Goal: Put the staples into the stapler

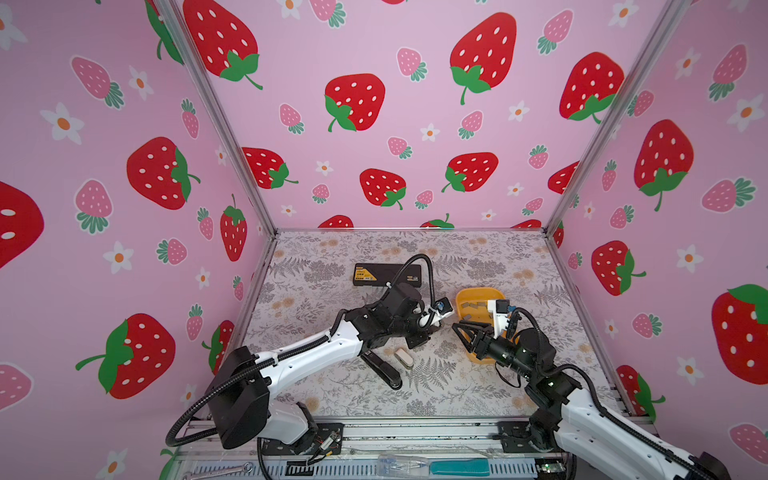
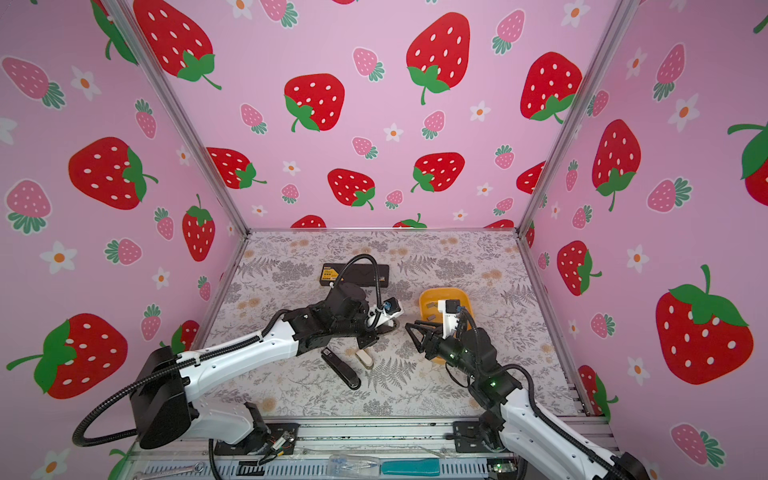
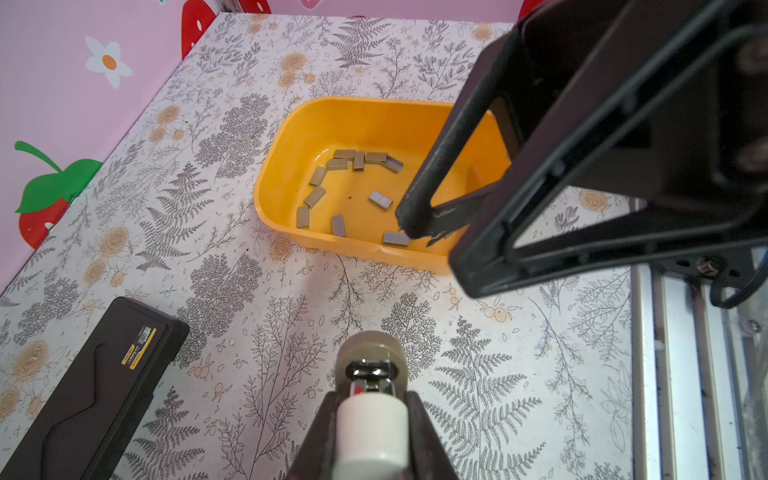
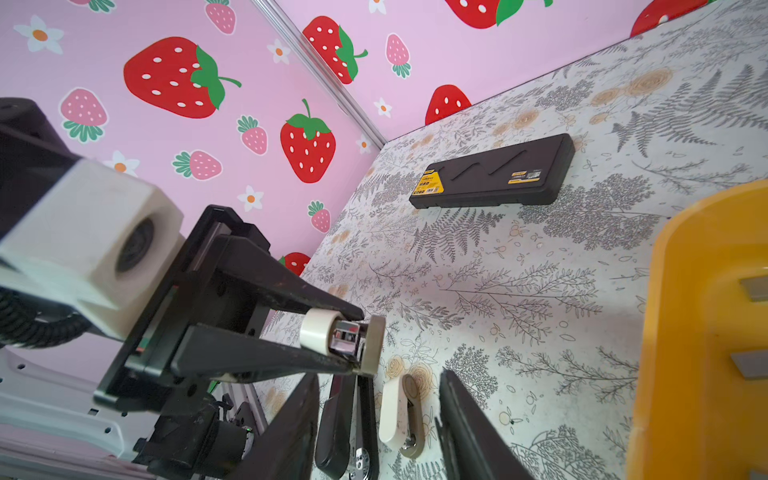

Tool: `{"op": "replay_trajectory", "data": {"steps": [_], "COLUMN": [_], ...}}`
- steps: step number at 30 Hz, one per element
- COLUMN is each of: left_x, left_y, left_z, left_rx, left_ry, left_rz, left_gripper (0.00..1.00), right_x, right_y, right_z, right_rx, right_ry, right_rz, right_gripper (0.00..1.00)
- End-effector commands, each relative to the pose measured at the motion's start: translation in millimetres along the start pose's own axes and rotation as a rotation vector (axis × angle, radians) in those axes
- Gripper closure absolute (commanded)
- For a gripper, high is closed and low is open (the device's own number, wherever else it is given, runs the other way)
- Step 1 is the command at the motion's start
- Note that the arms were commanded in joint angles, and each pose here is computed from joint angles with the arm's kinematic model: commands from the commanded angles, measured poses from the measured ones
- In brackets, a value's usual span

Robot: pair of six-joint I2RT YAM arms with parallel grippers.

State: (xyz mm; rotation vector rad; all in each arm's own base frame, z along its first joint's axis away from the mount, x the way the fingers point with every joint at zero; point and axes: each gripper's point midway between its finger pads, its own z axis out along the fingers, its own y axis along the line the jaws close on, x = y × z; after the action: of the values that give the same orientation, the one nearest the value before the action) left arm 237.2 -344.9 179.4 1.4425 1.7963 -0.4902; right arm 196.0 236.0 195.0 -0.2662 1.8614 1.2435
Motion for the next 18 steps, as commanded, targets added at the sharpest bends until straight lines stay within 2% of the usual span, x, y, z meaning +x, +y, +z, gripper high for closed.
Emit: {"op": "replay_trajectory", "data": {"steps": [1, 7, 14, 18], "left_x": [-21.8, -23.9, -29.7, -30.6], "left_y": [-2.7, -2.2, -3.1, -4.7], "left_z": [-6.4, -5.1, -8.2, -9.7], "left_rx": [0.018, 0.009, 0.008, 0.009], "left_ry": [-0.042, -0.047, -0.058, -0.057], "left_rz": [0.041, 0.037, 0.041, 0.049], "left_gripper": [1.00, 1.00, 1.00, 1.00], "right_x": [-18.4, -11.2, -6.7, -6.3], "right_y": [17.0, 23.2, 8.0, 2.2], "right_z": [5.9, 14.9, 19.3, 20.1], "right_rx": [-0.037, -0.034, 0.050, 0.076], "right_ry": [-0.054, -0.037, -0.044, -0.051], "right_rz": [-0.004, -0.015, -0.015, -0.009], "right_gripper": [0.53, 0.53, 0.55, 0.61]}}
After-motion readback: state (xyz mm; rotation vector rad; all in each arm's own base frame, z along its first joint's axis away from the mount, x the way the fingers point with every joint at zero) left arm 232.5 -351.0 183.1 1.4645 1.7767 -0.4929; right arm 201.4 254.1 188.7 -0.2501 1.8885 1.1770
